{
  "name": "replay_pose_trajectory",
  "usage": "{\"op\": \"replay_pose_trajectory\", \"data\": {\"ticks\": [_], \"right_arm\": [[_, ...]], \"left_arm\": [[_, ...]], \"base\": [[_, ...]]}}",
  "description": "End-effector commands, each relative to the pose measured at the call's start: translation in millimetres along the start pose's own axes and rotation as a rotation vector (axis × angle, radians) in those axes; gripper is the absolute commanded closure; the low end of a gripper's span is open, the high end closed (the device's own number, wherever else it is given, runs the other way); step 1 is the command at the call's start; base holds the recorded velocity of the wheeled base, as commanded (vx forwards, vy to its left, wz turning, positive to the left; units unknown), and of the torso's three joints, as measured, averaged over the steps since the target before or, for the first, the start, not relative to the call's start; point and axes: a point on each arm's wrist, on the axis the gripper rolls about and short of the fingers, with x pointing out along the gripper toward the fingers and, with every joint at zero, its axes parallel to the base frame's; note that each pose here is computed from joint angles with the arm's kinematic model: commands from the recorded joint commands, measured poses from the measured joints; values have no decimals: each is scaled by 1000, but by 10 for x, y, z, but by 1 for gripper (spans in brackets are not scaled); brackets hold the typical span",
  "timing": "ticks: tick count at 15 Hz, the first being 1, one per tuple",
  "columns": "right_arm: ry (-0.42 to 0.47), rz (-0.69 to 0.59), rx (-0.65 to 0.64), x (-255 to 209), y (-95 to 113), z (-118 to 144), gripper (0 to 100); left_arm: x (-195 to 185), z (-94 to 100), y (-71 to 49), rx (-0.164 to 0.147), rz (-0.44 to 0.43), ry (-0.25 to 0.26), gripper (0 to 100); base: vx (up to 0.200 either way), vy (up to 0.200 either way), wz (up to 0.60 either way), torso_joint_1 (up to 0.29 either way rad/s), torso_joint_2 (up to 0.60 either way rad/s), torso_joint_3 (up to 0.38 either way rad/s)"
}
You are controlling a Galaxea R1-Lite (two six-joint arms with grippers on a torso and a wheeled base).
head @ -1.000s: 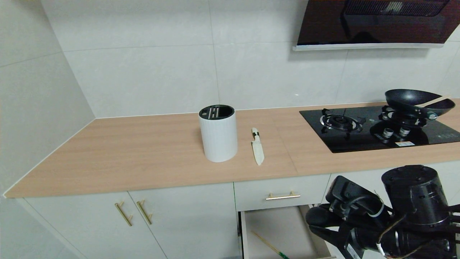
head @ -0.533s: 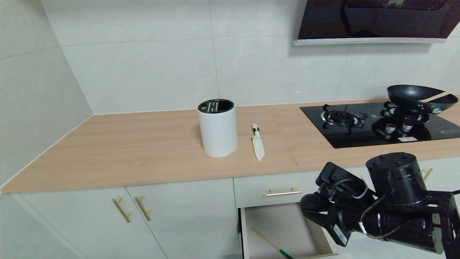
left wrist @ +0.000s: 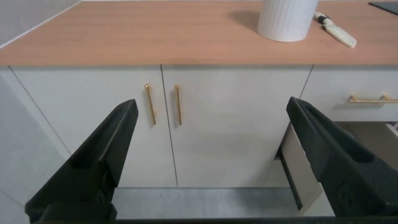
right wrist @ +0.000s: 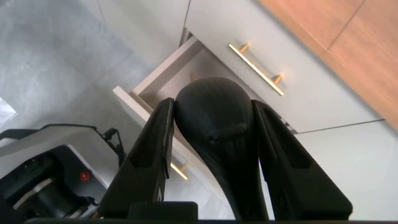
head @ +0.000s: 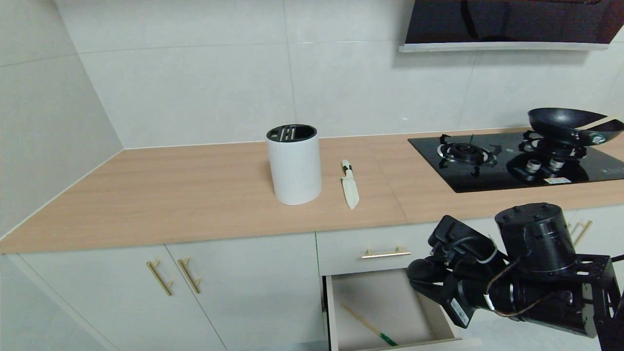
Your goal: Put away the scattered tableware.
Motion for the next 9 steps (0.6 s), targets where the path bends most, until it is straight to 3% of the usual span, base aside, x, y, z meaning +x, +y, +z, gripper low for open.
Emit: {"op": "replay_pose_trajectory", "data": {"ticks": [1, 9], "right_arm": [[1, -1, 0, 2, 2, -1, 100], [2, 0, 1, 38, -9, 9, 100]], "left_arm": [[0, 0, 0, -1, 0, 1, 0], [0, 0, 0, -1, 2, 1, 0]], "base": [[0, 0, 0, -193, 452, 261], [0, 0, 0, -130, 333, 200]]}}
